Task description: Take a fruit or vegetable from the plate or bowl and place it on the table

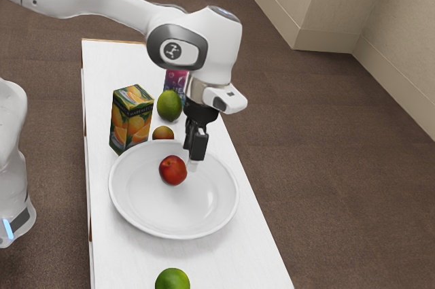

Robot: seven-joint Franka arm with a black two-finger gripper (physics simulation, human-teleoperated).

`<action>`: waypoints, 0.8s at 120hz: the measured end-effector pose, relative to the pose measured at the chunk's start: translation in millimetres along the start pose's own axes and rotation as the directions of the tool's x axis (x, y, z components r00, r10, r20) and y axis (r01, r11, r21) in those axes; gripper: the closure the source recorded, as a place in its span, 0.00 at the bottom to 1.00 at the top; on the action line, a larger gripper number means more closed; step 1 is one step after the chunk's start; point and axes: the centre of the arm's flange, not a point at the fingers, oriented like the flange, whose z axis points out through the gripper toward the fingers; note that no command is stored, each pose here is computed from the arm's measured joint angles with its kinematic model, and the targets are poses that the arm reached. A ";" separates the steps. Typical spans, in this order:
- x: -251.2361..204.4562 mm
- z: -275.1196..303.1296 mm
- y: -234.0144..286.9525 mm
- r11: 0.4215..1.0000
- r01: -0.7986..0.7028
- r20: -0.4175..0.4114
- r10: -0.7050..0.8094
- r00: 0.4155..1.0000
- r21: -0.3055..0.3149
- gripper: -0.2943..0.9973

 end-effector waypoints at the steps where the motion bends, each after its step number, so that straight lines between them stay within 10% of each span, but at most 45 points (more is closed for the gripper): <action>1: 0.2 0.6 -0.2 1.000 0.000 0.001 0.000 1.000 0.000 0.23; 96: -4.4 33.6 -21.2 0.999 0.044 0.069 -0.045 0.997 0.020 0.23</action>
